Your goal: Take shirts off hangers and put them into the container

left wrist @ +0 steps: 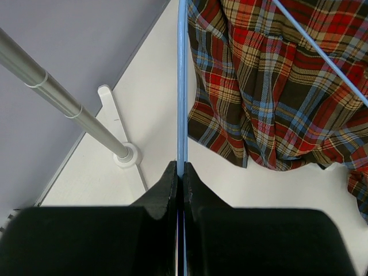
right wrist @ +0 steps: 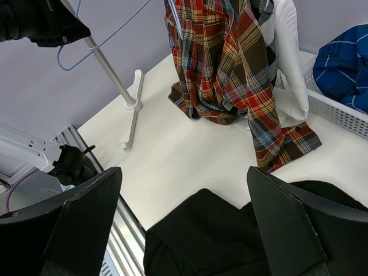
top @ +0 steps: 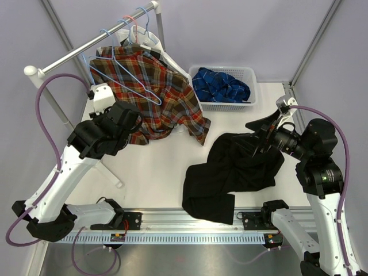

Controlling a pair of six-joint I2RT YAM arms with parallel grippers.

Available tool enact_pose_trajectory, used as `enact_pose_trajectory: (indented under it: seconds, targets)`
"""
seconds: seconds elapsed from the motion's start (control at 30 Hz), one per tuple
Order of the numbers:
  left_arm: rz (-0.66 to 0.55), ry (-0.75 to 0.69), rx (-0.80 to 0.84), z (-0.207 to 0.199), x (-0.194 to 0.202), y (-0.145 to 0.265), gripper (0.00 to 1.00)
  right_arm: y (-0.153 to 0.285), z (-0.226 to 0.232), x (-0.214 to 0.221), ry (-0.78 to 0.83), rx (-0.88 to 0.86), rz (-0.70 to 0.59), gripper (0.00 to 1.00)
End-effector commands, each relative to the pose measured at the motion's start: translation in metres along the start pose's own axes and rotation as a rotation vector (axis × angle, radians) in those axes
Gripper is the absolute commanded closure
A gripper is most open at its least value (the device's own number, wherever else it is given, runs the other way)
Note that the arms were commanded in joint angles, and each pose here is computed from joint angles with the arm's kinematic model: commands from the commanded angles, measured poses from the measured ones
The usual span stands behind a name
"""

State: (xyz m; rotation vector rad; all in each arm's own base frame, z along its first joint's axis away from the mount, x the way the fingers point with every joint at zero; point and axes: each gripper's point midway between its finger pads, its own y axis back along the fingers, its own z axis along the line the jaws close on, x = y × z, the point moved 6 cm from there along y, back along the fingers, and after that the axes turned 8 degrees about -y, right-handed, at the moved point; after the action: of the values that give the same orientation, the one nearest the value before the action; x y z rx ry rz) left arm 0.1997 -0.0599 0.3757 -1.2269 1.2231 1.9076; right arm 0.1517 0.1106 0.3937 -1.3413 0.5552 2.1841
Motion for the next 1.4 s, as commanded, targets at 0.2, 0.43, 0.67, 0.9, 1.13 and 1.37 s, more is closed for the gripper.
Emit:
enact_pose_trajectory:
  seconds: [0.2, 0.43, 0.67, 0.9, 1.13, 1.37]
  targets:
    - [-0.046, 0.127, -0.037, 0.004, -0.003, -0.004, 1.0, -0.002, 0.005, -0.003, -0.003, -0.033, -0.008, 0.01]
    - [-0.126, 0.112, 0.02, 0.005, -0.037, 0.015, 1.0, -0.004, 0.005, -0.002, -0.003, -0.045, 0.0, 0.01]
    - [-0.121, -0.026, 0.152, -0.029, -0.038, 0.027, 1.0, -0.005, 0.006, -0.002, 0.002, -0.051, 0.002, 0.01]
    - [-0.157, 0.024, 0.121, -0.024, -0.047, 0.031, 1.0, -0.005, 0.005, 0.0, 0.0, -0.044, 0.006, 0.01]
    - [-0.192, 0.034, 0.055, -0.016, -0.054, 0.03, 1.0, -0.006, 0.004, -0.001, -0.004, -0.042, 0.009, 0.01]
    - [-0.234, 0.055, -0.035, -0.007, -0.058, 0.028, 1.0, -0.01, 0.001, 0.001, -0.022, -0.042, 0.023, 0.01]
